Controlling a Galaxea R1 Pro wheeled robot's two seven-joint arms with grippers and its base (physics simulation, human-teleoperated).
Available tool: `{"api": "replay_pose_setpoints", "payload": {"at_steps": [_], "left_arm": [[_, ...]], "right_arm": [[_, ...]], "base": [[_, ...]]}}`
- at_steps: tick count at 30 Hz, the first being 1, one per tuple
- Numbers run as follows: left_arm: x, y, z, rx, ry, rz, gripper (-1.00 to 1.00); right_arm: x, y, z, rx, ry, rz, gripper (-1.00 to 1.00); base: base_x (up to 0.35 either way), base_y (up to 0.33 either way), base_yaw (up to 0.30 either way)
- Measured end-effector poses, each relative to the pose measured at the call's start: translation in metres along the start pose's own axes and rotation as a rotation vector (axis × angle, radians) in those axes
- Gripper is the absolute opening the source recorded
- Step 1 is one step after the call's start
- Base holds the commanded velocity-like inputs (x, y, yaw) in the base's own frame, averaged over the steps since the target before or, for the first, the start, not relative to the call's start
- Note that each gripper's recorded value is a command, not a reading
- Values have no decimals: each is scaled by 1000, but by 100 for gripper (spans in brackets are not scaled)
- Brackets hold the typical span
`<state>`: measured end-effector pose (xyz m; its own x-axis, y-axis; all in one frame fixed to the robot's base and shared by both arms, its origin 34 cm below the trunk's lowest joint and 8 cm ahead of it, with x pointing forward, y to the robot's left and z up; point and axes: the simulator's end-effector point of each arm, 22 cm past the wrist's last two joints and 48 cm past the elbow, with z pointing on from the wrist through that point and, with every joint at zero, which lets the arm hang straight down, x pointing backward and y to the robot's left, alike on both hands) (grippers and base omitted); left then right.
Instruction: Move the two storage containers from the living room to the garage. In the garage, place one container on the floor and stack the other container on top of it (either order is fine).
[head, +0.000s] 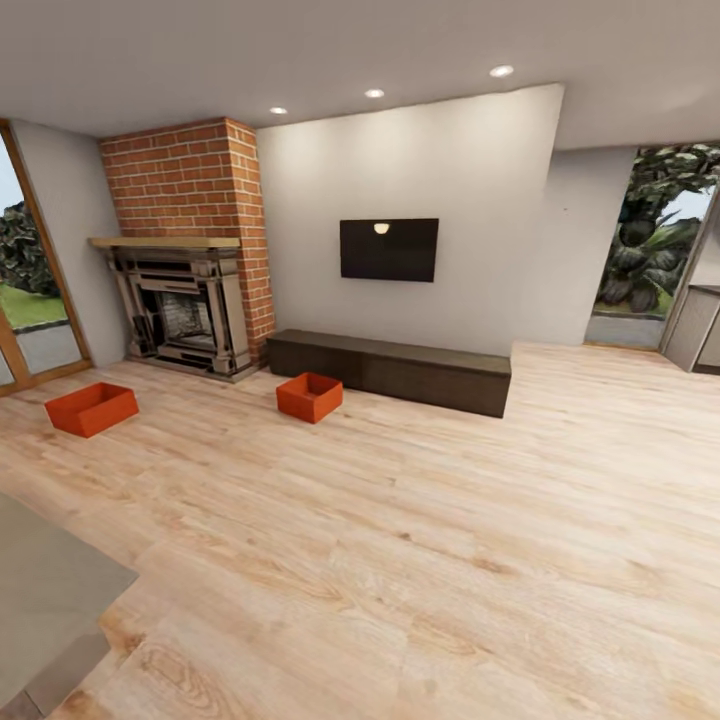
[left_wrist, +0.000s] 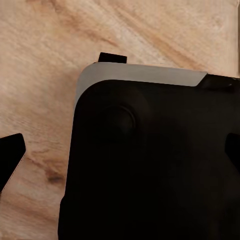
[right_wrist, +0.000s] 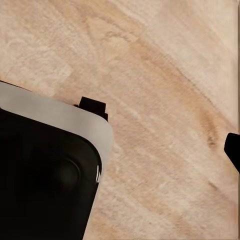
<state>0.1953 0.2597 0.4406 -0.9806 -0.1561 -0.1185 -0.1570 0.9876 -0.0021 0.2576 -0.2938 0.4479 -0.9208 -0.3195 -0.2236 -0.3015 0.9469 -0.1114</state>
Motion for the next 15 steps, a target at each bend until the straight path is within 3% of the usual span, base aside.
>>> {"api": "replay_pose_setpoints", "payload": {"at_steps": [15], "left_arm": [[0,0,0,0,0,0,100]], "right_arm": [[0,-1,0,1,-1,0,100]], "base": [[323,0,0]]}}
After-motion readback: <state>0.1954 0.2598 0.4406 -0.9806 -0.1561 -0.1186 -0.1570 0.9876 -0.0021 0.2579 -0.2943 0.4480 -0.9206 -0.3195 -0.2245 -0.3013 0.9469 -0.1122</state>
